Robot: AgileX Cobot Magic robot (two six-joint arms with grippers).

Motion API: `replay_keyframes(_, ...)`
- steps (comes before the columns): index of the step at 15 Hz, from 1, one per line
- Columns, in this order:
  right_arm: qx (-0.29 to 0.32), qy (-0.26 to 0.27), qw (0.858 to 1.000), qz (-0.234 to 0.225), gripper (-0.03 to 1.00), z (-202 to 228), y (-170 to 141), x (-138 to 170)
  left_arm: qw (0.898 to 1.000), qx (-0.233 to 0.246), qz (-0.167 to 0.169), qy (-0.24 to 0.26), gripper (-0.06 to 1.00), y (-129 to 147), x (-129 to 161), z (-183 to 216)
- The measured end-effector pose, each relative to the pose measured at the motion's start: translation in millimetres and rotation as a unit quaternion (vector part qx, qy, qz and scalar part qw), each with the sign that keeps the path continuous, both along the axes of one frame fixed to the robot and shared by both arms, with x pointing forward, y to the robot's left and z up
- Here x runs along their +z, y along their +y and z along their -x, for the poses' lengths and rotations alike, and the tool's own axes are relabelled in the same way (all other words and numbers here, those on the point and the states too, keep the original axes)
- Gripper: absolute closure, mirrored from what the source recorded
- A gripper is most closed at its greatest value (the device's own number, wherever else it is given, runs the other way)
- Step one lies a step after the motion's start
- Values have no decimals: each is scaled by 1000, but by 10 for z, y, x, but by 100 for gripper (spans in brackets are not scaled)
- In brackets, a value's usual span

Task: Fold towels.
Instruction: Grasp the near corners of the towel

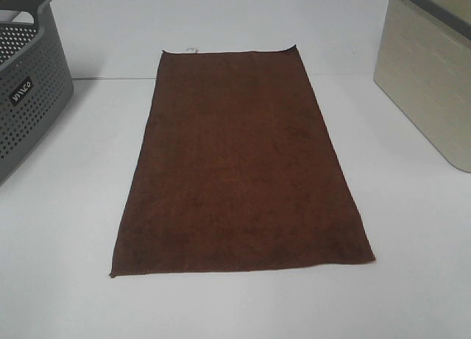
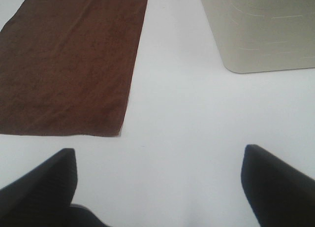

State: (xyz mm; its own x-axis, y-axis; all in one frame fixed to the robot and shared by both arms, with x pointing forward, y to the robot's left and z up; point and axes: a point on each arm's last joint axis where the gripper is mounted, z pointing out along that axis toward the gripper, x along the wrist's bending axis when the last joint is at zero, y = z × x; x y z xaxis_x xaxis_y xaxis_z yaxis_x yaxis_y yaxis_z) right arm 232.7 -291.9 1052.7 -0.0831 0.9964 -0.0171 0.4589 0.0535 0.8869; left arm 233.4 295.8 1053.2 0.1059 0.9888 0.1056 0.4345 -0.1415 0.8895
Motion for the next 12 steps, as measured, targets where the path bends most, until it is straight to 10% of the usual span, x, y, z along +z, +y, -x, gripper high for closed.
replay_keyframes(12, 0, 0, 1000, 0, 12, 0, 0, 0, 1000, 0, 0, 0, 17, 0, 0, 0)
